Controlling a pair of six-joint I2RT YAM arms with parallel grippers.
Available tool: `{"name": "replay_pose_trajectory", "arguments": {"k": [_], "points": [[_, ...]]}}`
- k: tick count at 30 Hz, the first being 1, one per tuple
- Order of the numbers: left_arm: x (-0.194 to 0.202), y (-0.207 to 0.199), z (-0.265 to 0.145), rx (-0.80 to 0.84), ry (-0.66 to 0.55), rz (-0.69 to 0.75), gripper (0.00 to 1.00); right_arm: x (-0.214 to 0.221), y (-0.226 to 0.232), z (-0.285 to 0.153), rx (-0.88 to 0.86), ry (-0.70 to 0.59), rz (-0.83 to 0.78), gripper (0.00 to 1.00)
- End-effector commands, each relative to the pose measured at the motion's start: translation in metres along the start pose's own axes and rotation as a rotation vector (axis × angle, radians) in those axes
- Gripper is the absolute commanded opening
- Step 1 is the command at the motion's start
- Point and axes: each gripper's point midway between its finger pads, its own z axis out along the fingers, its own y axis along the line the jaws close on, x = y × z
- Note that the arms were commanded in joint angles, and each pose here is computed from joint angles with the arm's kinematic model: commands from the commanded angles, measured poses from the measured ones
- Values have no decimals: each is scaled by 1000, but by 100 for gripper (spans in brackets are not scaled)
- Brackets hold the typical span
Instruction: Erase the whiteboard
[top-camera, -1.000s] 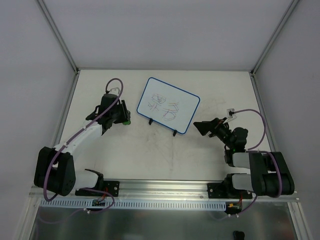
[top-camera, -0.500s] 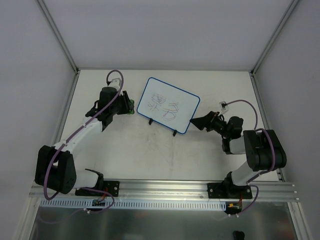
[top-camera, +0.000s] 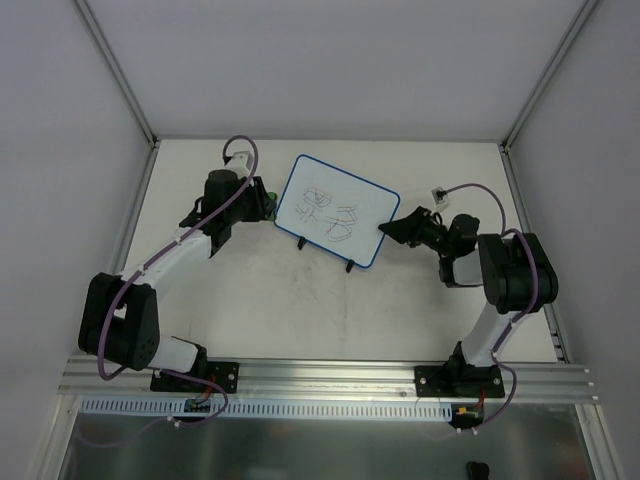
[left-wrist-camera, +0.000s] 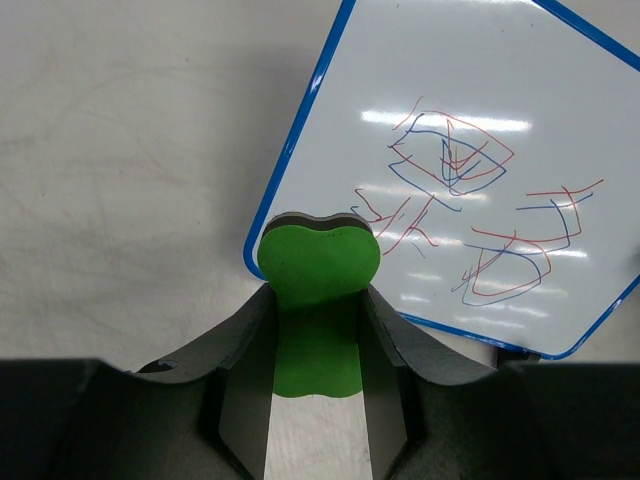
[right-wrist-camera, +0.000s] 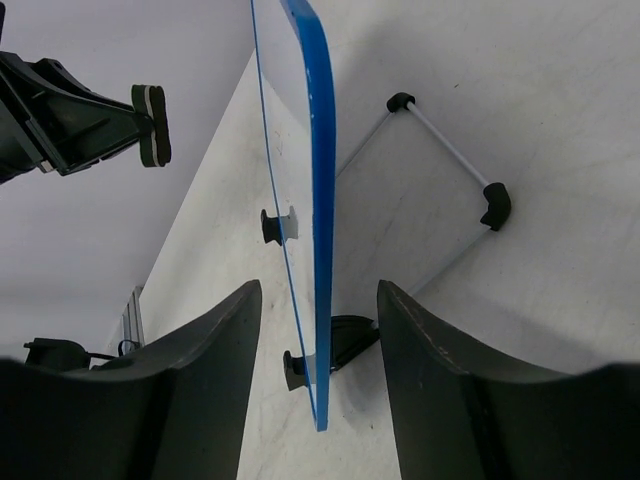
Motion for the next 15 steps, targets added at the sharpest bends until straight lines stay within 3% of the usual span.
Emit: {"name": "replay_pose_trajectory", "arguments": {"k": [1, 4, 15], "points": [[-27, -16, 2, 63, -80, 31, 8, -35, 30, 11, -148, -94, -191, 52], [-30, -18, 4, 72, -83, 35, 8, -34, 31, 15, -153, -92, -207, 49], [-28, -47, 16, 117, -79, 199, 0, -31, 28, 18, -142, -94, -203, 12]]}}
